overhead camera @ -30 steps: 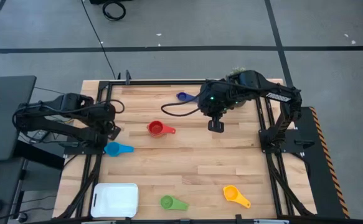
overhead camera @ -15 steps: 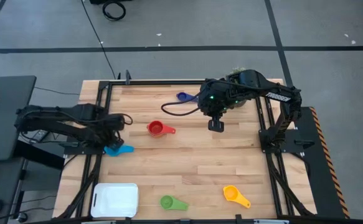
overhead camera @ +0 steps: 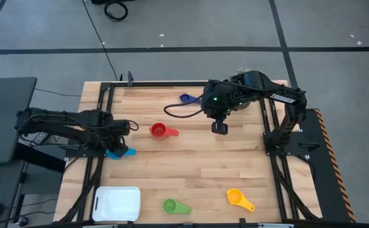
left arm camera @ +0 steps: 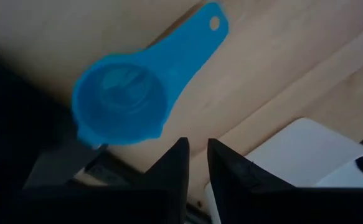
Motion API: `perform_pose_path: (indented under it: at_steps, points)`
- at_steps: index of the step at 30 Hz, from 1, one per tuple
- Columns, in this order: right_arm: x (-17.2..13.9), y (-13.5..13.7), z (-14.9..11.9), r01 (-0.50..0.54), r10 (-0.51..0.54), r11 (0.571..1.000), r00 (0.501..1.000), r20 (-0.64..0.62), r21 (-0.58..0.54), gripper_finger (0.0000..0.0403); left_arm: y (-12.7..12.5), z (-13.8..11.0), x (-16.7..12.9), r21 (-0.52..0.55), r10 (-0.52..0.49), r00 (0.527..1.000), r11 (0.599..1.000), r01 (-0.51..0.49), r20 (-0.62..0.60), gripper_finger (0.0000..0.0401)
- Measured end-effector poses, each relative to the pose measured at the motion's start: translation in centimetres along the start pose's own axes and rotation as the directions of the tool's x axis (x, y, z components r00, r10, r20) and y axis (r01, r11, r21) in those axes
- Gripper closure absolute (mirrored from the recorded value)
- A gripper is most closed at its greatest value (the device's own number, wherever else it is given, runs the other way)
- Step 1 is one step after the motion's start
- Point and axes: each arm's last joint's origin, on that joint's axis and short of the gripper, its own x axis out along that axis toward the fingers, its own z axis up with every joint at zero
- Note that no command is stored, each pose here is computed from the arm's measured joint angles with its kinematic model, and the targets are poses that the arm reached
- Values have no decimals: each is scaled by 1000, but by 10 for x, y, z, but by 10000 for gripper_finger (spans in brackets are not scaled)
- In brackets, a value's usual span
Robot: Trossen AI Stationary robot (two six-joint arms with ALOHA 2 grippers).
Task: Nest measuring cups in basket
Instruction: Stack the light blue measuring cup into the red measuring cup
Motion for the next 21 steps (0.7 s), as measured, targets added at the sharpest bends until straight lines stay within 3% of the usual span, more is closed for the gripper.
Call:
perform_pose_path:
  at_steps: [3,9,18,21]
  points:
    - [0,0,0,0,0,1000,1000,0,2,398,-3,3,4,17,-38,999,999,37,29,326]
    - [0,0,0,-7,7,1000,1000,-1,2,398,5,2,16,8,5,1000,1000,-5,3,306]
    - [0,0,0,-8,8,1000,1000,-1,2,398,3,-3,24,86,24,1000,996,-25,9,298]
    - [0,0,0,-7,7,1000,1000,0,3,398,0,-3,27,46,43,999,998,-44,23,298]
